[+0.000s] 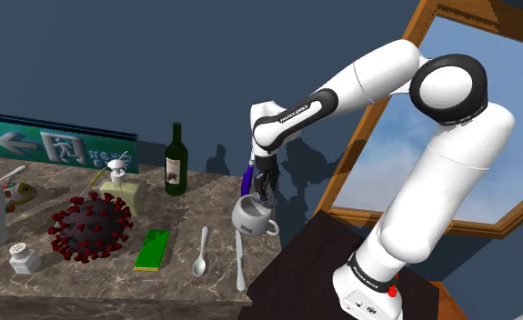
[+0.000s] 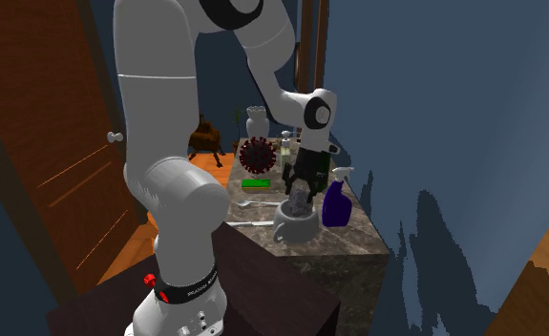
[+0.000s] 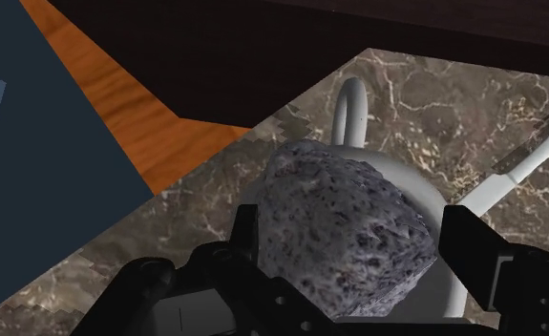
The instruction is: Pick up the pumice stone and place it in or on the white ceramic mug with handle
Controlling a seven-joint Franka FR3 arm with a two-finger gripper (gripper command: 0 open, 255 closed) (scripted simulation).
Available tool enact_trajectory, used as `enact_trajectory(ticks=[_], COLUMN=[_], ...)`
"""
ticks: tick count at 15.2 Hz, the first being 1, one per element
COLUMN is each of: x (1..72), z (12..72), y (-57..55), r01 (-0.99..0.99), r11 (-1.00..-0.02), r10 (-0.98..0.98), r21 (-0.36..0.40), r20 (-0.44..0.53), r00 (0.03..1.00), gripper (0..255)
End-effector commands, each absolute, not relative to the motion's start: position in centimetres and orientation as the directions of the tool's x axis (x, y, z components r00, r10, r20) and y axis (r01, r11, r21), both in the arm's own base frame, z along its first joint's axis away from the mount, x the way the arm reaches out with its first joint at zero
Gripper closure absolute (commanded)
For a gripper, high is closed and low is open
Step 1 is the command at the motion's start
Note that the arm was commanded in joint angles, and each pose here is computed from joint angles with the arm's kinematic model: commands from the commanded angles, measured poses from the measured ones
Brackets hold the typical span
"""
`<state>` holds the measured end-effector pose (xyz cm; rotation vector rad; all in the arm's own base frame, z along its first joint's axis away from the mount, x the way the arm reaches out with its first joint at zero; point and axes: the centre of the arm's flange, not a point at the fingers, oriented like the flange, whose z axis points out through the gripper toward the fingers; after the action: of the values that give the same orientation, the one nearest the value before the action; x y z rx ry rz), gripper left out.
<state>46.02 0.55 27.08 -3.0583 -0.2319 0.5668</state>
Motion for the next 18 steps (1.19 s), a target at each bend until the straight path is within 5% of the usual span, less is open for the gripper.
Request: enact_trajectory(ticks=[1,6,7,18], x=[46.0,46.0,46.0,47.8], z=[26.9,26.9,26.9,31.6], y=[0.5,0.5,0.5,0.6], r01=[0.142,0.142,0.142,0.142], r11=[-0.989,-0.989,-0.989,-0.989], r10=[0.150,0.150,0.150,0.150], r21=[-0.049,-0.049,-0.049,-0.049], r20=[-0.354,-0.354,-0.354,-0.354], r00=[0.923,0.923,0.923,0.923], gripper=[255,255,0,0])
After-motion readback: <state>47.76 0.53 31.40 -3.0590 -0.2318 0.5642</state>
